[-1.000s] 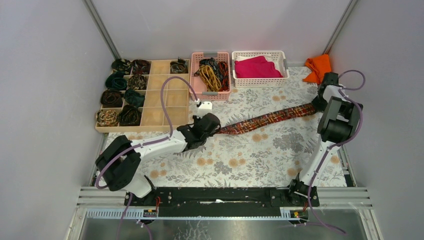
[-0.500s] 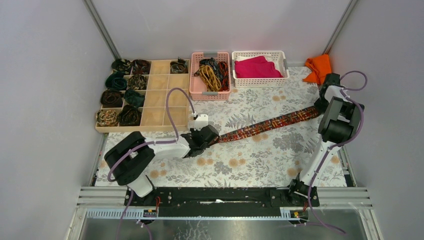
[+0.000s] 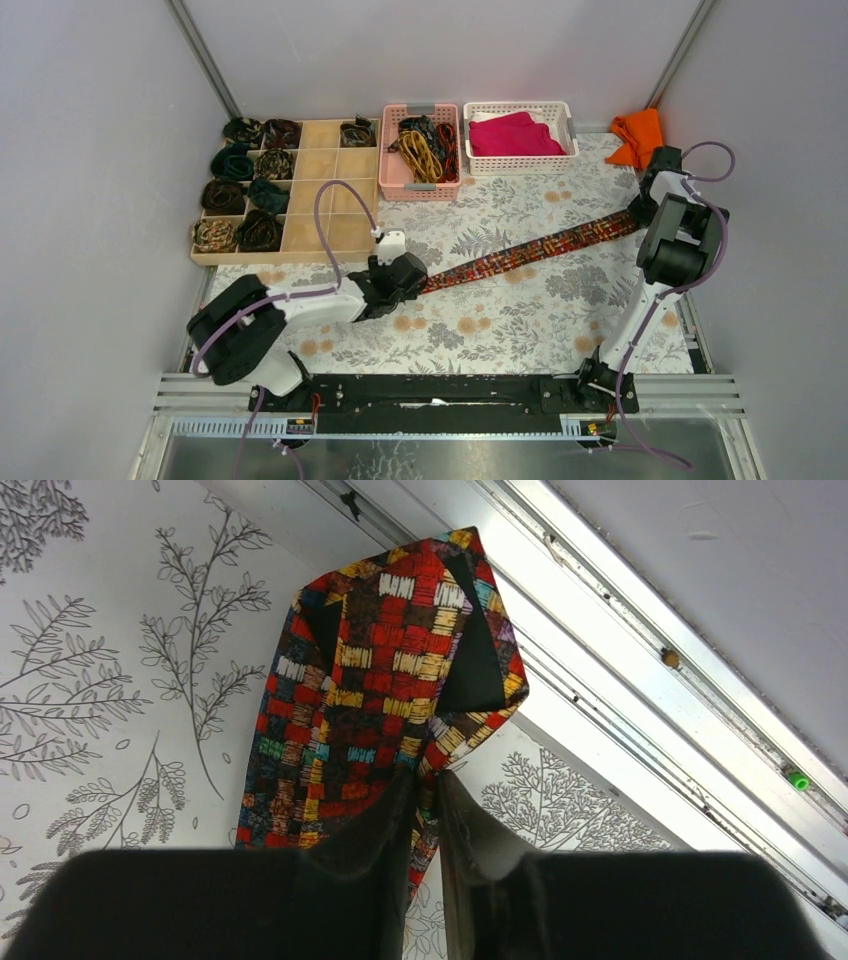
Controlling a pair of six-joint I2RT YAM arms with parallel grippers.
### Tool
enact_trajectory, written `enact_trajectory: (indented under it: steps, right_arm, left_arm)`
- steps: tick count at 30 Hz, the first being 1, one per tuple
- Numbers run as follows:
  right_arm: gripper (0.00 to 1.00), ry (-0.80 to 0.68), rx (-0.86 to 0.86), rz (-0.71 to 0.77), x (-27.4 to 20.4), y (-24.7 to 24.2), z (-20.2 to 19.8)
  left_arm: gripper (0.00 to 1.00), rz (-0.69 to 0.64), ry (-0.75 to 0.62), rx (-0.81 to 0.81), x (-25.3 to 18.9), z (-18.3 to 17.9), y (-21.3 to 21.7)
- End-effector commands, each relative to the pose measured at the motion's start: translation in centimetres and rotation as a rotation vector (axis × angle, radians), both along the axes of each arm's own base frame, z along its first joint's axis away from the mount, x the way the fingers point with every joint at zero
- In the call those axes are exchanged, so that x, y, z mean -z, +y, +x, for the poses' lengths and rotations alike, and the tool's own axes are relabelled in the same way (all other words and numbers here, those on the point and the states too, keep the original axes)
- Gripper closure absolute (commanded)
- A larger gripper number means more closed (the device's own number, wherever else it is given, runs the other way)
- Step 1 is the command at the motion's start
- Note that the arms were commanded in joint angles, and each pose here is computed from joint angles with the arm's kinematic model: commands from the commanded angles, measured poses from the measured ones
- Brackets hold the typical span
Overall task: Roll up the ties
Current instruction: Flatten out the tie at the center of the board.
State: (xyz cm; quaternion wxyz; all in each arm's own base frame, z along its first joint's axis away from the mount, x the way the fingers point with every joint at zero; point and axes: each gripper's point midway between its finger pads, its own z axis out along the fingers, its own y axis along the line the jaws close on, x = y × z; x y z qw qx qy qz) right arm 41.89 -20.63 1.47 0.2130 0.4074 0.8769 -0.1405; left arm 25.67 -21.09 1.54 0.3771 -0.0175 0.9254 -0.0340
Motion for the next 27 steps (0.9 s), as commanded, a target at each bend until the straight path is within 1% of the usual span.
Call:
enact_trajectory:
  steps: [1, 3, 5, 8, 12, 13, 15, 16, 18, 21, 22, 24, 27]
  right_arm:
    - [0.76, -0.056, -0.023, 0.029, -1.3, 0.9, 0.7]
    - [0.72, -0.081, -0.026, 0.029, -1.9, 1.1, 0.8]
    - [0.67, -0.136, -0.030, 0.021, -3.3, 1.2, 1.3]
    - [0.63, -0.211, -0.056, 0.005, -6.0, 2.3, 1.6]
    - [0.54, -0.298, -0.154, -0.074, -10.8, 6.4, 2.3]
    - [0.53, -0.316, -0.185, -0.090, -12.1, 7.6, 2.4]
    - [0.51, -0.351, -0.276, -0.071, -13.8, 11.1, 2.6]
    - [0.52, -0.368, -0.342, -0.047, -14.3, 13.7, 2.6]
    - [0.52, -0.394, -0.446, -0.013, -15.1, 17.9, 2.0]
    - [0.54, -0.390, -0.584, 0.005, -15.0, 23.7, 0.0]
    - [0.57, -0.391, -0.630, 0.035, -14.9, 25.5, -0.8]
    - [0.64, -0.384, -0.709, 0.096, -14.3, 28.7, -2.3]
    - [0.75, -0.333, -0.843, 0.183, -12.1, 33.4, -5.3]
  left_arm:
    - [0.39, -0.032, -0.010, -0.010, -2.1, -1.2, 0.9]
    - [0.39, -0.052, -0.018, -0.014, -3.1, -1.5, 1.1]
    - [0.39, -0.062, -0.027, -0.028, -3.7, -1.8, 1.5]
    - [0.46, -0.053, -0.061, -0.064, -4.2, -1.8, 2.6]
    - [0.65, -0.038, -0.121, -0.061, -5.4, -0.4, 2.2]
    - [0.68, -0.031, -0.134, -0.058, -5.8, 0.0, 1.9]
    - [0.71, -0.021, -0.158, -0.054, -6.5, 1.1, 1.2]
    - [0.74, -0.004, -0.156, -0.053, -6.4, 1.7, 0.8]
    - [0.83, 0.015, -0.162, -0.046, -6.8, 2.8, -0.1]
    - [0.93, 0.043, -0.183, -0.079, -7.6, 3.8, 0.0]
    - [0.95, 0.045, -0.196, -0.078, -8.2, 3.9, 0.0]
    - [0.97, 0.033, -0.224, -0.088, -9.6, 3.9, 0.4]
    - [0.95, -0.008, -0.255, -0.097, -10.9, 3.4, 1.1]
